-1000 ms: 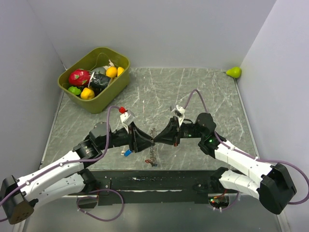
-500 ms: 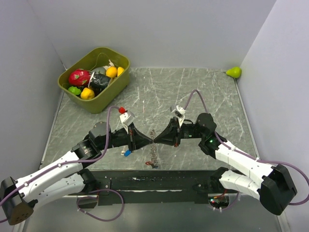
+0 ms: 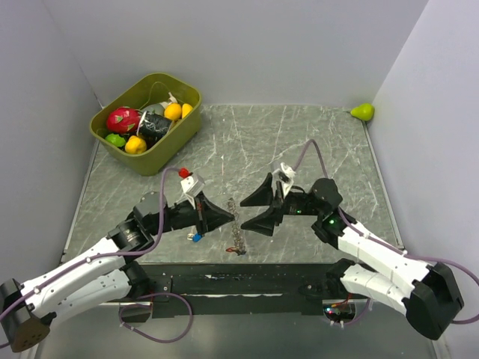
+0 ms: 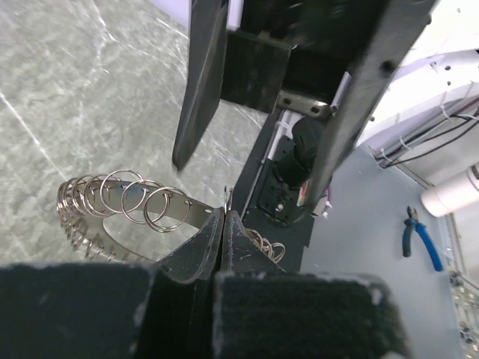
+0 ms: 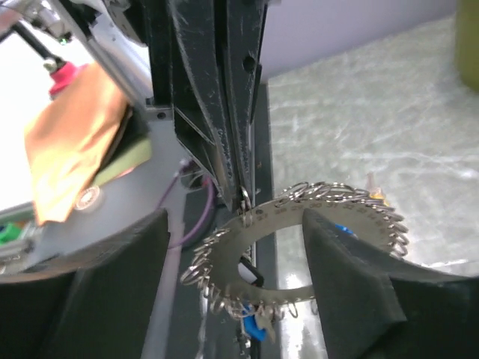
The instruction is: Put the keys on the keyring
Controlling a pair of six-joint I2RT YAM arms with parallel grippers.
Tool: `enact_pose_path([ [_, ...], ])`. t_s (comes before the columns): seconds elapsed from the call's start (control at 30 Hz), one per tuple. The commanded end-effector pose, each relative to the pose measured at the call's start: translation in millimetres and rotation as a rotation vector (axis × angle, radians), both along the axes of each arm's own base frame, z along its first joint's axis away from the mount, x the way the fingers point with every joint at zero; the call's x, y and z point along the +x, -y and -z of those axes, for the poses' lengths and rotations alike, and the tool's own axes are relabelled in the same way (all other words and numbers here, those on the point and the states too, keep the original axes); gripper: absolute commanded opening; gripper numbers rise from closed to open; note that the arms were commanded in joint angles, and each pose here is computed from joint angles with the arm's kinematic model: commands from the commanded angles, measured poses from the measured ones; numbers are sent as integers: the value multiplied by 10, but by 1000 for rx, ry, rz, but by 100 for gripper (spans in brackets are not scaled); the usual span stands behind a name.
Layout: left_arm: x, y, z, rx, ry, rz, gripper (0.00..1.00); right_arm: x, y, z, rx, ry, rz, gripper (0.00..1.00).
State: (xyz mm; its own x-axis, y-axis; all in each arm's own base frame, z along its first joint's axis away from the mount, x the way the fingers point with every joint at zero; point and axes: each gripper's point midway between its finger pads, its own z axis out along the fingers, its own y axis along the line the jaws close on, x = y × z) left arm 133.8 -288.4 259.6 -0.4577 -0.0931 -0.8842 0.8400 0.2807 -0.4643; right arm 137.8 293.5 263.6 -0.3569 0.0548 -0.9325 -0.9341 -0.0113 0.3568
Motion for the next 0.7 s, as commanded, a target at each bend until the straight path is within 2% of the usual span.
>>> enact_pose_path([
  [0.0,36,-91,-289,-88,141,-48,1,-16,78,-216,82,110,56,92],
  [0.1,37,-154,-302,-83,212,-62,1,6,120,-245,84,136,91,99],
  [0.53,151,-395,-436,-79,405,-186,1,58,174,-191,45,158,129,100],
  [0.67,105,-454,-469,-76,494,-178,1,55,161,-136,33,154,117,100],
])
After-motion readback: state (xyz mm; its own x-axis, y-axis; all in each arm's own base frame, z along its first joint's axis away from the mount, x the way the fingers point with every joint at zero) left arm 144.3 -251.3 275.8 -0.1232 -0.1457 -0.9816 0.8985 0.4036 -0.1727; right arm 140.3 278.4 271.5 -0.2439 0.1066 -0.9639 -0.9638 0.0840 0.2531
